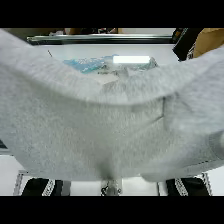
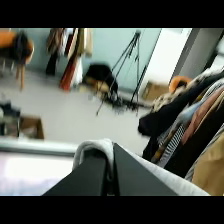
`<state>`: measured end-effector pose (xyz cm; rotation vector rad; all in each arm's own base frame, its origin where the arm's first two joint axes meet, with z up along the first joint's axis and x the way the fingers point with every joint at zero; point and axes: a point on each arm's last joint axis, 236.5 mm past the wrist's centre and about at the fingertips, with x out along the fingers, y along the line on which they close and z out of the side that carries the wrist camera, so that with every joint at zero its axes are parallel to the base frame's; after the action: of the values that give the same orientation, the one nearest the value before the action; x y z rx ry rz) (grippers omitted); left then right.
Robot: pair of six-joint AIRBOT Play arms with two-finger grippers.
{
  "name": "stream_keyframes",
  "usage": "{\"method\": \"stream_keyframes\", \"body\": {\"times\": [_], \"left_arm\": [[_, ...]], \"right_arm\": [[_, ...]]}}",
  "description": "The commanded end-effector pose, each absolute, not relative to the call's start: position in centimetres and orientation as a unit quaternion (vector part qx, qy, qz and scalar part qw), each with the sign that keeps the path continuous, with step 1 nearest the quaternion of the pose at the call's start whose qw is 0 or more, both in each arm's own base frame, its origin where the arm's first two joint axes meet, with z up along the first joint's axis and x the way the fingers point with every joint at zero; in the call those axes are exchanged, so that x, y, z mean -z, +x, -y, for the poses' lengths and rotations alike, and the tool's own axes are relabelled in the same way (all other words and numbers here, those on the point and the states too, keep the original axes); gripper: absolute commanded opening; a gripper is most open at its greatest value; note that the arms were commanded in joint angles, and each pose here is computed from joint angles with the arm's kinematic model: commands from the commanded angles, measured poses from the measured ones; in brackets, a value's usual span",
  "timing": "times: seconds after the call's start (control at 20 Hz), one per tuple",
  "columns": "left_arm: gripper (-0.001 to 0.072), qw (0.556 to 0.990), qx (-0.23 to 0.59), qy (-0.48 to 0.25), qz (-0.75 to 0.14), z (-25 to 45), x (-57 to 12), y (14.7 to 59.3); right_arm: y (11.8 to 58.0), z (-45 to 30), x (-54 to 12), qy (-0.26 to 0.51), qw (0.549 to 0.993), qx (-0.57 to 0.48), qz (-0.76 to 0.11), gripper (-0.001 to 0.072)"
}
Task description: Fold the clothes and pants, and hang the long-sleeved shirts on hangers.
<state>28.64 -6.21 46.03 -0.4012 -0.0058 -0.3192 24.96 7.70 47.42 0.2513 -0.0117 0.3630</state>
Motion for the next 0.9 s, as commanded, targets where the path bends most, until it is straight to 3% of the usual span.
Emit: {"method": "stream_keyframes", "body": {"times": [0.0, 0.2, 0.3, 0.55, 0.85], "left_arm": [[0.0008, 0.950, 0.130, -0.244, -0.146, 5.0, -34.5, 37.4], [0.0009, 0.891, 0.092, -0.295, -0.333, 4.7, -17.2, 45.4], [0.0009, 0.860, 0.083, -0.303, -0.403, 5.5, -9.8, 48.2], [0.0008, 0.822, 0.087, -0.307, -0.472, 7.7, -0.2, 54.8], [0.0008, 0.837, 0.093, -0.306, -0.443, 6.1, -2.8, 58.2]], "right_arm": [[31.5, -6.0, -35.8, 0.176, 0.949, -0.143, -0.217, 0.0022], [39.5, -6.3, -18.6, 0.215, 0.859, -0.128, -0.446, 0.0022], [43.7, -6.6, -11.2, 0.227, 0.827, -0.113, -0.501, 0.0022], [52.7, -6.4, -2.2, 0.297, 0.822, -0.079, -0.480, 0.0022], [54.2, -4.0, -2.6, 0.246, 0.858, -0.061, -0.448, 0.0022]]}}
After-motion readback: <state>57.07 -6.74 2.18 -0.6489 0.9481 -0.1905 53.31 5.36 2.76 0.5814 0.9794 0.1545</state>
